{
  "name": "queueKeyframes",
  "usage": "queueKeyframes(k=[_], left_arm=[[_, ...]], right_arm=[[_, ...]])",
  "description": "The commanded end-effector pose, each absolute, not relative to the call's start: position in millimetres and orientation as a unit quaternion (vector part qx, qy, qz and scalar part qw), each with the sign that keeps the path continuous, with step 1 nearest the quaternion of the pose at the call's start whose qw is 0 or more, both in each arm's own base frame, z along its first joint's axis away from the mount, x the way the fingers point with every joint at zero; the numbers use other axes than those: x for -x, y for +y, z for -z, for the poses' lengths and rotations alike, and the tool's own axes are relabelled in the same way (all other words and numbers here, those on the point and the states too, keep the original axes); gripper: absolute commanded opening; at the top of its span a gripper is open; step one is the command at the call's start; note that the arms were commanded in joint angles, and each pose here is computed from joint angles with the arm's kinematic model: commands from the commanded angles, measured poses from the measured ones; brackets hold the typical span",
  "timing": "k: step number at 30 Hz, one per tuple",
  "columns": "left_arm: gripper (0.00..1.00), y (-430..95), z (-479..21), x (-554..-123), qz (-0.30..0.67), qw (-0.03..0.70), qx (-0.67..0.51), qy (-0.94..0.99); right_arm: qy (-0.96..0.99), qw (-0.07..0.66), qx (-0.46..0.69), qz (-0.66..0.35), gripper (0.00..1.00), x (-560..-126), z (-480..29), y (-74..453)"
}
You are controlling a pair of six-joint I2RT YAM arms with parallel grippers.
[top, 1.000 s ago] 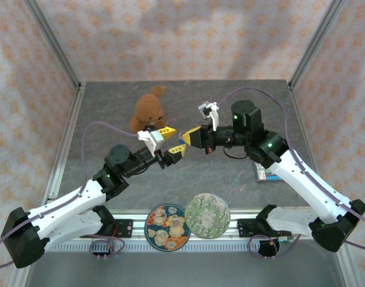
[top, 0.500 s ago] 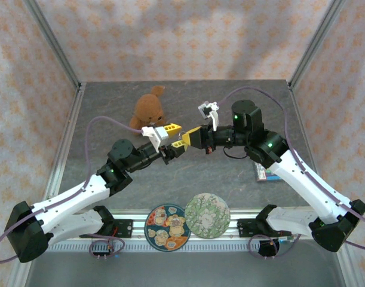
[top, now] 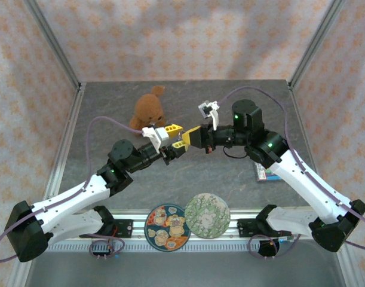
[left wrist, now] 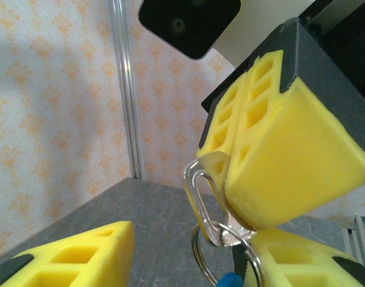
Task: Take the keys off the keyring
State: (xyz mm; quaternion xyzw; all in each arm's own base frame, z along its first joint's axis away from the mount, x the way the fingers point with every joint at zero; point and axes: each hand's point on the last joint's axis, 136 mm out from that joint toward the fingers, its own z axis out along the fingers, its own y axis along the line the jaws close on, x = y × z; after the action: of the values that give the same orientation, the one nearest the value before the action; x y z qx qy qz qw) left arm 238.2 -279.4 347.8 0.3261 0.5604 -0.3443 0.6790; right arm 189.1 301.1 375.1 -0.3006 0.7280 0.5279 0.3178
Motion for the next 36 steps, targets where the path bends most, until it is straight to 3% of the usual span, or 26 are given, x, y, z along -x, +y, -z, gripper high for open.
queueKeyframes(k=[1,7,15,24,28,33,36], left_arm=[[0.48,-279.9,-365.7,-229.7,0.351,0.698,-0.330,0.531],[0.44,-279.8,-362.6,-229.7,0.350,0.696,-0.328,0.533],[0.28,-277.0,-365.1,-229.5,0.346,0.701,-0.326,0.532],[0.18,-272.6,-365.4,-226.1,0.345,0.700,-0.323,0.536],[0.18,-271.8,-362.0,-226.0,0.344,0.696,-0.323,0.541],[0.30,-271.4,-358.8,-226.2,0.347,0.693,-0.320,0.545],[0.31,-272.2,-358.9,-226.1,0.348,0.692,-0.321,0.545]], right_arm=[[0.700,0.359,0.303,-0.539,0.00,-187.5,-408.0,296.0],[0.700,0.360,0.299,-0.539,0.00,-188.6,-408.7,295.9],[0.701,0.359,0.298,-0.539,0.00,-189.0,-407.5,295.5],[0.702,0.367,0.294,-0.535,0.00,-190.3,-409.1,292.5],[0.700,0.370,0.291,-0.536,0.00,-191.0,-411.4,291.9],[0.701,0.371,0.290,-0.536,0.00,-192.1,-412.1,292.0],[0.701,0.371,0.288,-0.536,0.00,-192.6,-412.2,291.9]])
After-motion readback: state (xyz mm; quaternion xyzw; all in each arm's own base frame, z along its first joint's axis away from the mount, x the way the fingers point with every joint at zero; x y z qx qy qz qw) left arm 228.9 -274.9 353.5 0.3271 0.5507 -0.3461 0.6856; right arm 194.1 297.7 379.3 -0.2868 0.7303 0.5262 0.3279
